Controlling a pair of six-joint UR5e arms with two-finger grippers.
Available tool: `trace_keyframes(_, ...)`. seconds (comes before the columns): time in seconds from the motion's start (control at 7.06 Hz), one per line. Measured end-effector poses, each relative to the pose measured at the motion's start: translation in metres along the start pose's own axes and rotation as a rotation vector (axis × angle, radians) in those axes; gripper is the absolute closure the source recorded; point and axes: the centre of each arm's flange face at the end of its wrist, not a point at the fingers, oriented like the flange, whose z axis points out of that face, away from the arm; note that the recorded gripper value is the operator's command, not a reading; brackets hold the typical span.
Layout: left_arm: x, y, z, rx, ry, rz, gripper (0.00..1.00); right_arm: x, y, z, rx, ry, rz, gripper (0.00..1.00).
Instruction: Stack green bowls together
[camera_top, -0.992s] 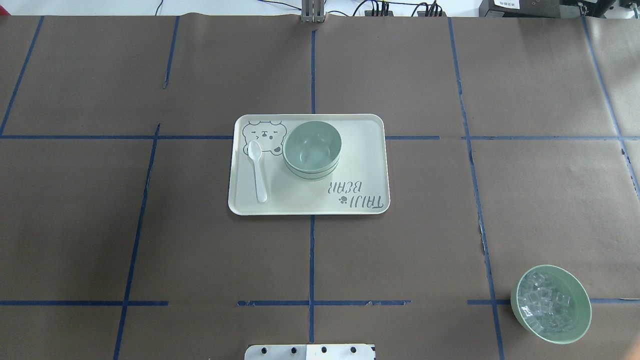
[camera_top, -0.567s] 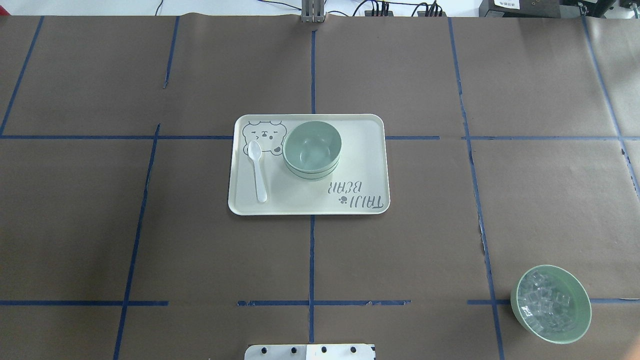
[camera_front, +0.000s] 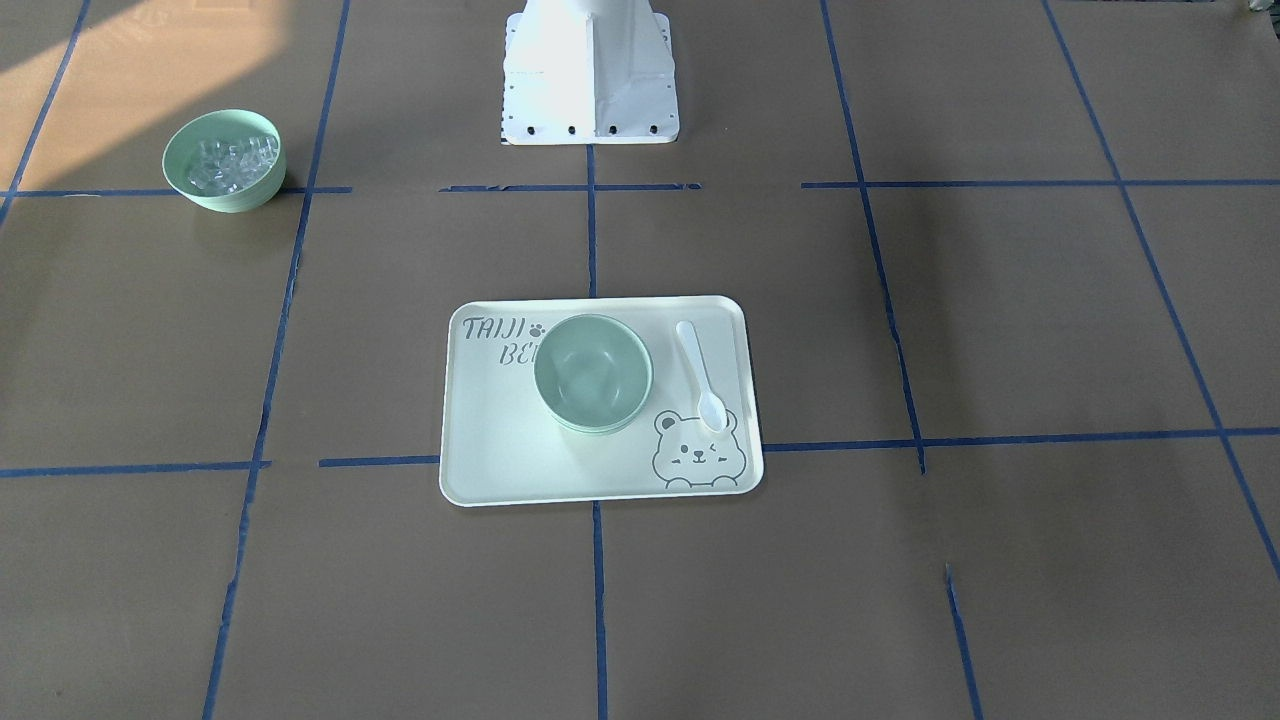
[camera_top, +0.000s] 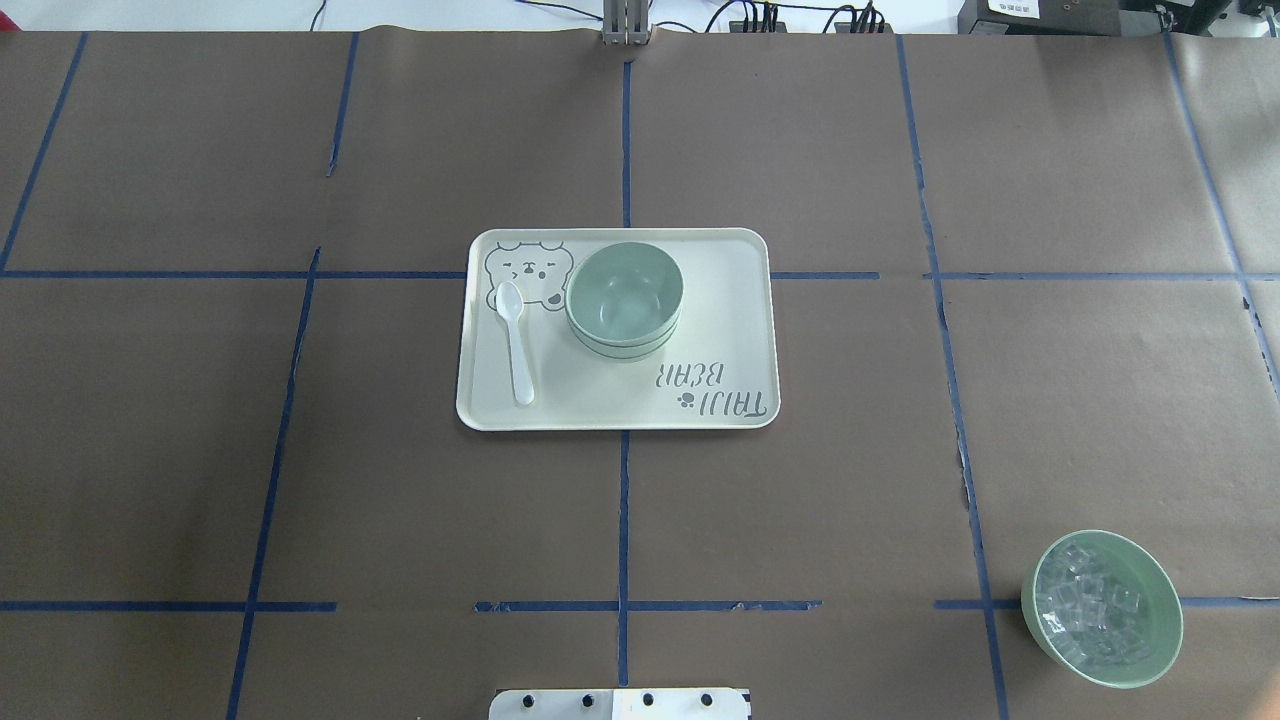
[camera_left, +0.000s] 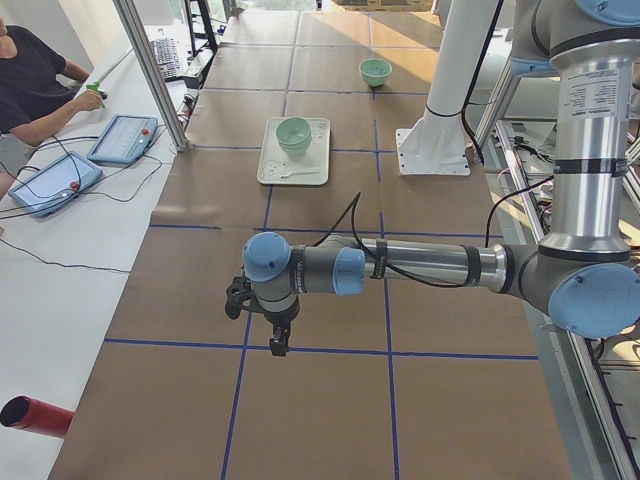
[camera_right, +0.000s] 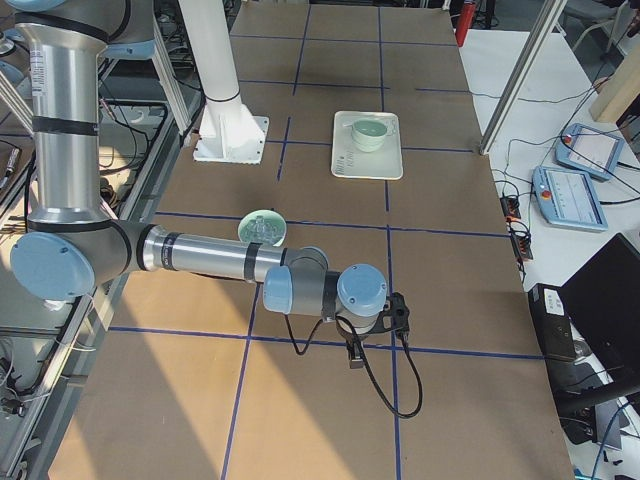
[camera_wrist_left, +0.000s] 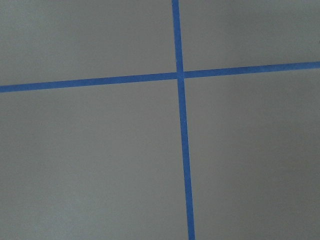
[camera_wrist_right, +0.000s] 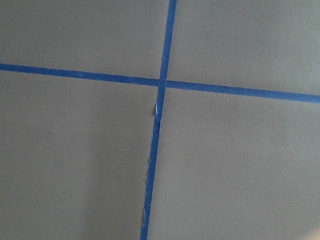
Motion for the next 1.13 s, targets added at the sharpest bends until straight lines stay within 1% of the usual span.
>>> trace_keyframes(0.14,-0.001,0.001,0.001,-0.002,-0.001,-0.002,0.00,0.000,0.002,-0.002,0.005,-0.002,0.027,0.00)
trace_keyframes(0.57,-0.003,0.005,0.003,-0.008,-0.001,-0.009,0.00,-0.008,0.002,-0.009,0.020,-0.010,0.051,0.00)
trace_keyframes(1.13,-0.002,0.005,0.003,-0.007,0.000,-0.008,0.00,-0.012,0.002,-0.012,0.030,-0.011,0.049,0.00)
